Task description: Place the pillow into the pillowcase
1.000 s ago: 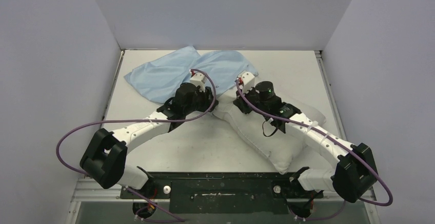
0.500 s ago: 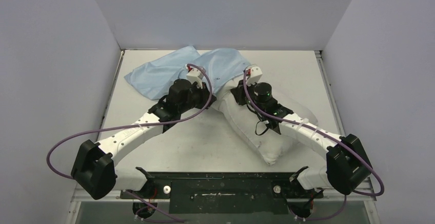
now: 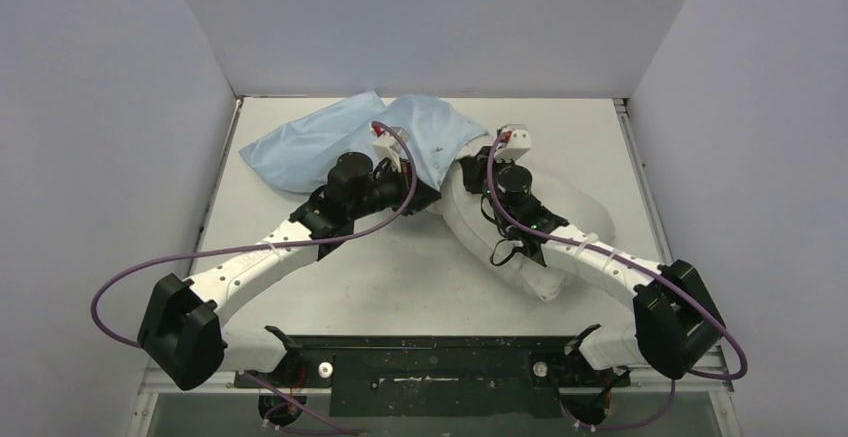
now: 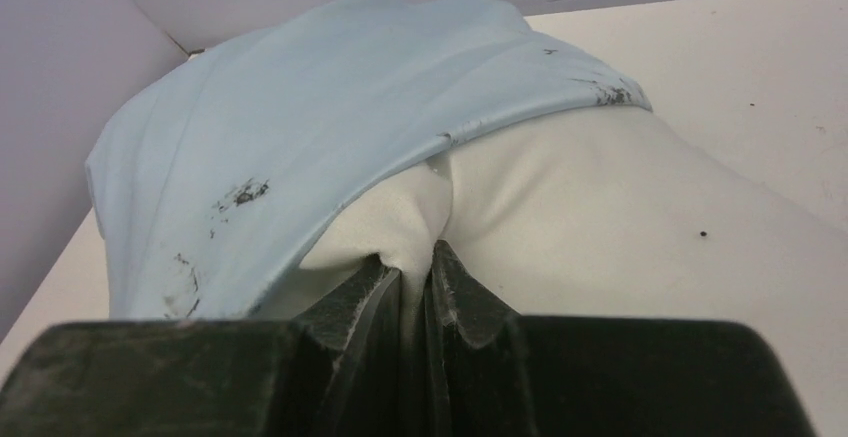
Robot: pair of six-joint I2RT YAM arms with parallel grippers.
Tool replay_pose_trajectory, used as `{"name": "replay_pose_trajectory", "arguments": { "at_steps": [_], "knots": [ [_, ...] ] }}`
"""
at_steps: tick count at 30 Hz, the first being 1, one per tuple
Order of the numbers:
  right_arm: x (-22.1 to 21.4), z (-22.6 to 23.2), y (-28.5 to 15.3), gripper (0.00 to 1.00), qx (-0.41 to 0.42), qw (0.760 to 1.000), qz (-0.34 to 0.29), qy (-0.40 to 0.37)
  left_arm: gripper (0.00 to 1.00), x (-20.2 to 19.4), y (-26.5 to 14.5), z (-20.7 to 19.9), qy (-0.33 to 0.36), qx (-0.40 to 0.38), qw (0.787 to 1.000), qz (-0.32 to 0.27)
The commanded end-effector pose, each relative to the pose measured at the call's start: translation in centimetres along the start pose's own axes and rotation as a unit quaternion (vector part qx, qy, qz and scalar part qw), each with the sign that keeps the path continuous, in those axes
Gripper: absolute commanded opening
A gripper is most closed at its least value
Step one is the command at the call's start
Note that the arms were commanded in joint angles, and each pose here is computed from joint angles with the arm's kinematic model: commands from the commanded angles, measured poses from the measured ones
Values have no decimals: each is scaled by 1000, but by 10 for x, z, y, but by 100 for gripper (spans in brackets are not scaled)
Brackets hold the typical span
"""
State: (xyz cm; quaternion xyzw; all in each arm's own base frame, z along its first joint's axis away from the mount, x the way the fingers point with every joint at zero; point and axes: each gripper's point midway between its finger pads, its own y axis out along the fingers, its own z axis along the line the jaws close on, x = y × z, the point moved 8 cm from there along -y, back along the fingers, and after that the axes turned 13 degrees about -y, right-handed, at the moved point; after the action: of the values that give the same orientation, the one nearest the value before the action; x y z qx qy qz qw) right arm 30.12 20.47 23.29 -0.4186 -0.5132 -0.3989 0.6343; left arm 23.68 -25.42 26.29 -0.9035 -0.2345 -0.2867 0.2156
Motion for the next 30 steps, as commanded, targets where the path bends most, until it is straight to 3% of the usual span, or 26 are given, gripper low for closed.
{"name": "replay_pose_trajectory", "arguments": {
  "at_steps": [1,7,12,17,20,24,30],
  "knots": [
    [38,4,9,0,-21,991,-109,75,0,2,-6,-57,5,-160,986,36],
    [39,7,2,0,9,992,-99,80,0,15,-12,-59,37,-127,991,19],
    [52,18,-24,1,84,994,-27,67,0,48,-30,-77,58,-92,994,-25],
    [92,42,-59,0,204,974,-14,100,0,86,-65,-131,68,-172,977,-103],
    [103,39,-67,0,192,975,-25,111,0,92,-72,-132,69,-137,982,-112],
    [102,30,-70,0,150,980,-34,127,24,74,-76,-84,61,9,992,-110],
    [101,31,-65,0,152,973,-57,163,61,24,-88,-16,41,129,987,-92]
  ]
}}
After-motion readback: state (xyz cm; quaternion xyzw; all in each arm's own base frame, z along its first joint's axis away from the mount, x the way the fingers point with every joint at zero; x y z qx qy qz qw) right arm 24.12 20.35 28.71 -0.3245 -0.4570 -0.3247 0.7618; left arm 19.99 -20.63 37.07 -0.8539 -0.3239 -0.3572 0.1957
